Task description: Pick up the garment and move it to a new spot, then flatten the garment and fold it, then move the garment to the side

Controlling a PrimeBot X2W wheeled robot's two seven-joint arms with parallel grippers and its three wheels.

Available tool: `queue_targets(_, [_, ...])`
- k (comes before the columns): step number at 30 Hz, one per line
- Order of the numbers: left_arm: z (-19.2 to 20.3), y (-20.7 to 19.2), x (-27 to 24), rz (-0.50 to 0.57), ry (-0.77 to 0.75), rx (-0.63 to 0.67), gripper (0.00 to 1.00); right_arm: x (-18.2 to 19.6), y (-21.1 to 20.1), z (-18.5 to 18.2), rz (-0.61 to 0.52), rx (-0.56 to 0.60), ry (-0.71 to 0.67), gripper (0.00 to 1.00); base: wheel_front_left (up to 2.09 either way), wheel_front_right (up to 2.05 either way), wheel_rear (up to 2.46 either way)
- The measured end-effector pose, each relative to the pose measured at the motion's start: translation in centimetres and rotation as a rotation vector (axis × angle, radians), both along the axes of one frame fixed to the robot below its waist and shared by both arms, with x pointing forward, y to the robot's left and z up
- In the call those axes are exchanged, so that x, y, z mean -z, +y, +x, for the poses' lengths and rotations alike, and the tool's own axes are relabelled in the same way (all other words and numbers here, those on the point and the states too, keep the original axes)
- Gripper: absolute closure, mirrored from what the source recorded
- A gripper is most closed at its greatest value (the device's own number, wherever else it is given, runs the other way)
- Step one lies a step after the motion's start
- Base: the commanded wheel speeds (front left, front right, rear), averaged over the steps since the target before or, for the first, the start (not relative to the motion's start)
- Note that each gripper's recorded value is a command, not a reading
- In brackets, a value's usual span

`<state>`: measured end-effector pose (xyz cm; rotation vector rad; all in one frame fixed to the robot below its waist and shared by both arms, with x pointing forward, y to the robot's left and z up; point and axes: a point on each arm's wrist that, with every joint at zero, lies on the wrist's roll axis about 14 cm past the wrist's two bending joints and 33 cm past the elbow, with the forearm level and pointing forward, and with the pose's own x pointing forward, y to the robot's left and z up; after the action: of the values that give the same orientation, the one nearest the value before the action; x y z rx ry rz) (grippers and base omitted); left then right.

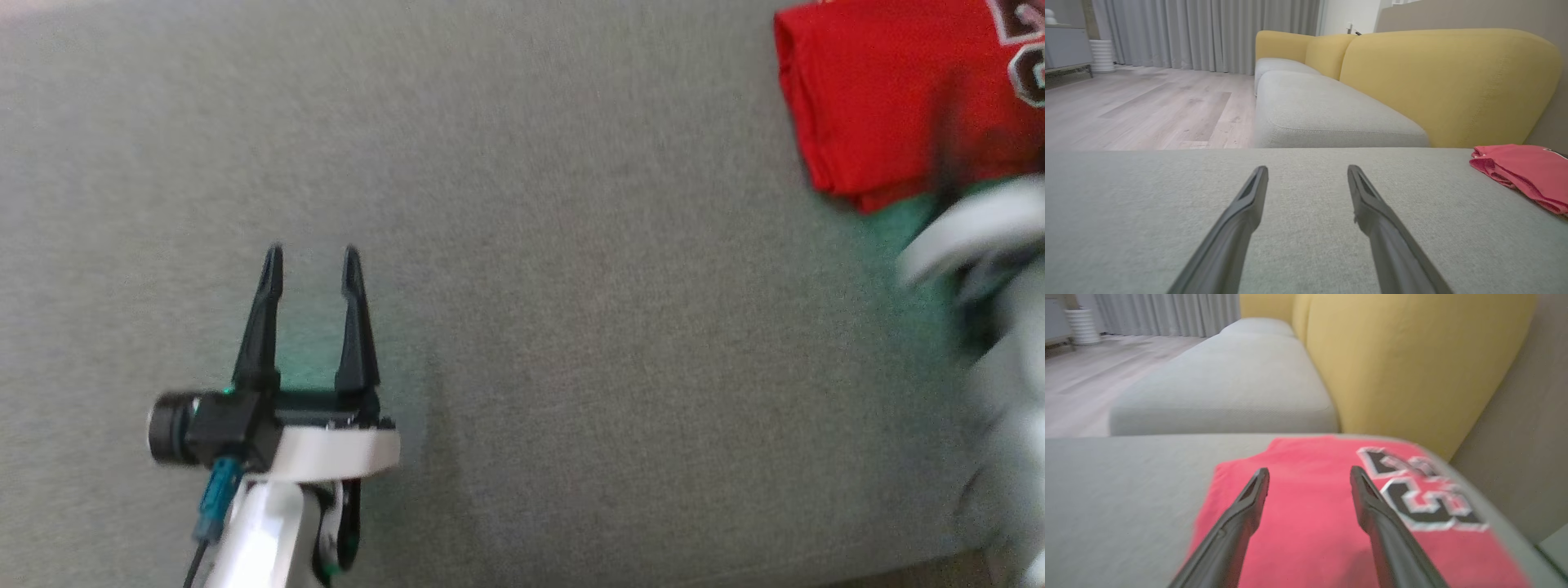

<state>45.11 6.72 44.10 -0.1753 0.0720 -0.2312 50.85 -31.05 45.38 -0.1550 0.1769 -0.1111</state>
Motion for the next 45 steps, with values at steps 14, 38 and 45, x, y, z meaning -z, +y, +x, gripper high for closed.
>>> queue_targets(14, [-9.4,4.3,-3.0,-0.019,0.002,-0.14,0.0,-3.9,17.4,-13.4,0.229,-0.335,-0.187,0.0,0.0,0.0,0.0])
queue_targets(38, [-14.0,6.8,-0.8,0.021,0.063,-0.207,1.0,-1.6,18.4,-17.7,0.277,-0.308,-0.12,1.0,0.0,0.0,0.0])
queue_targets(45, [-14.4,7.1,0.1,-0.045,0.119,-0.221,1.0,-0.7,18.0,-18.1,0.356,-0.27,-0.091,1.0,0.0,0.0,0.0])
